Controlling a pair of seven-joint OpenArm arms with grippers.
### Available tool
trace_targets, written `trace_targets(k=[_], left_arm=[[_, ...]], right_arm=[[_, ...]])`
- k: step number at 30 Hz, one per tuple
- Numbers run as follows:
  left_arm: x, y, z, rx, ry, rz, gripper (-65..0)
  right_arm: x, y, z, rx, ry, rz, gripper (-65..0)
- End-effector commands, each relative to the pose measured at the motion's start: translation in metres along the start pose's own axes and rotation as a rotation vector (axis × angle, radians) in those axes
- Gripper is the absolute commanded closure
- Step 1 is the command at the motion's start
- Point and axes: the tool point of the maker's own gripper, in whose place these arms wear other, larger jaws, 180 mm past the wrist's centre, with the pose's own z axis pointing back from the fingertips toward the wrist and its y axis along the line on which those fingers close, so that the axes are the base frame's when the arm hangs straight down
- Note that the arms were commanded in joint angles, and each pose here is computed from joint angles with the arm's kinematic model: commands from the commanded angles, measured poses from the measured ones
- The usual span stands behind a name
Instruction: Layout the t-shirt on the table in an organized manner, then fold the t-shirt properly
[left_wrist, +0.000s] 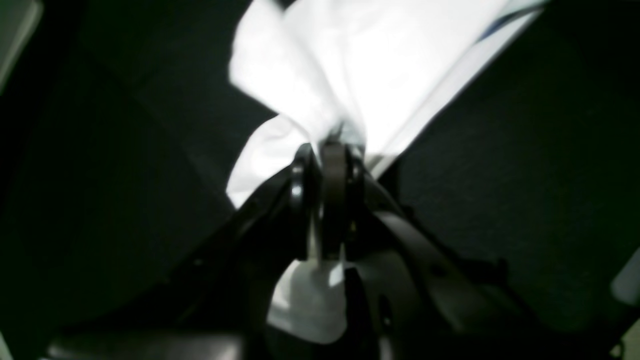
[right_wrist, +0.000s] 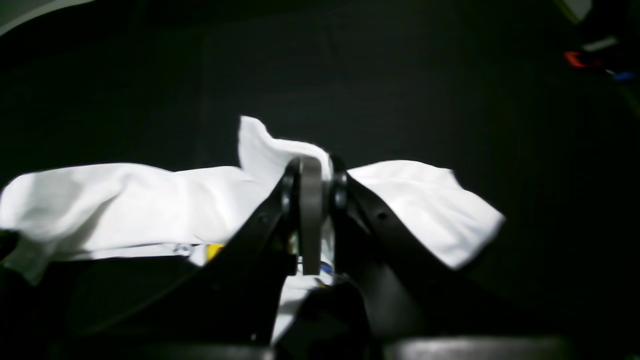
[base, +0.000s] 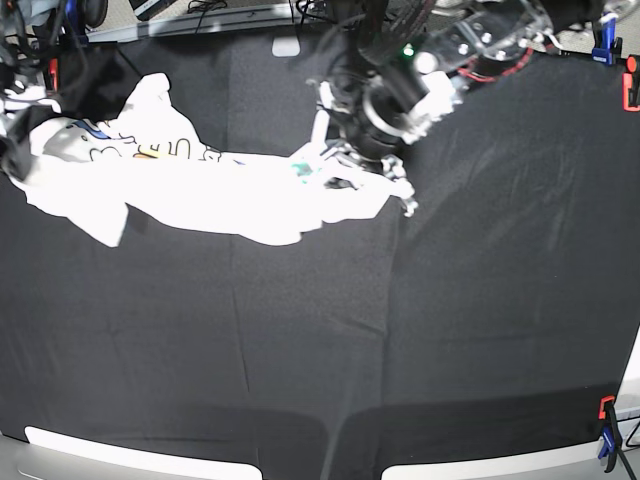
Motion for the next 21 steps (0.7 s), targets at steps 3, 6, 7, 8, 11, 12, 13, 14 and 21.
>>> trace_targets(k=[3, 6, 7, 8, 11, 12, 13, 14, 21], left_arm=[[0.011, 0.003, 0.001, 0.007, -0.014, 0.012, -18.3], [0.011, 0.002, 0.001, 0.005, -0.007, 0.016, -27.1], [0.011, 0.002, 0.001, 0.005, -0.008, 0.016, -27.1], [0.012, 0.002, 0.001, 0.005, -0.012, 0.016, -27.1], [0.015, 0.003, 0.001, 0.006, -0.028, 0.016, -27.1], [0.016, 0.003, 0.001, 0.008, -0.035, 0.015, -27.1], [0.017, 0.004, 0.001, 0.009, -0.041, 0.016, -27.1], [0.019, 0.005, 0.001, 0.016, -0.048, 0.025, -27.1], [0.031, 0.015, 0.002, 0.066, -0.114, 0.004, -27.0]], right_arm=[[0.009, 0.012, -0.004, 0.048, -0.031, 0.026, 0.0], [0.007, 0.019, -0.009, 0.068, -0.017, 0.035, 0.0], [0.006, 0.020, -0.010, 0.072, -0.012, 0.039, 0.0], [0.006, 0.022, -0.011, 0.075, -0.008, 0.041, 0.0], [0.004, 0.022, -0.012, 0.072, 0.003, 0.047, 0.0], [0.004, 0.022, -0.012, 0.072, 0.003, 0.048, 0.0], [0.004, 0.022, -0.012, 0.071, 0.003, 0.048, 0.0], [0.004, 0.022, -0.012, 0.072, 0.003, 0.048, 0.0], [0.004, 0.022, -0.012, 0.072, 0.003, 0.048, 0.0]])
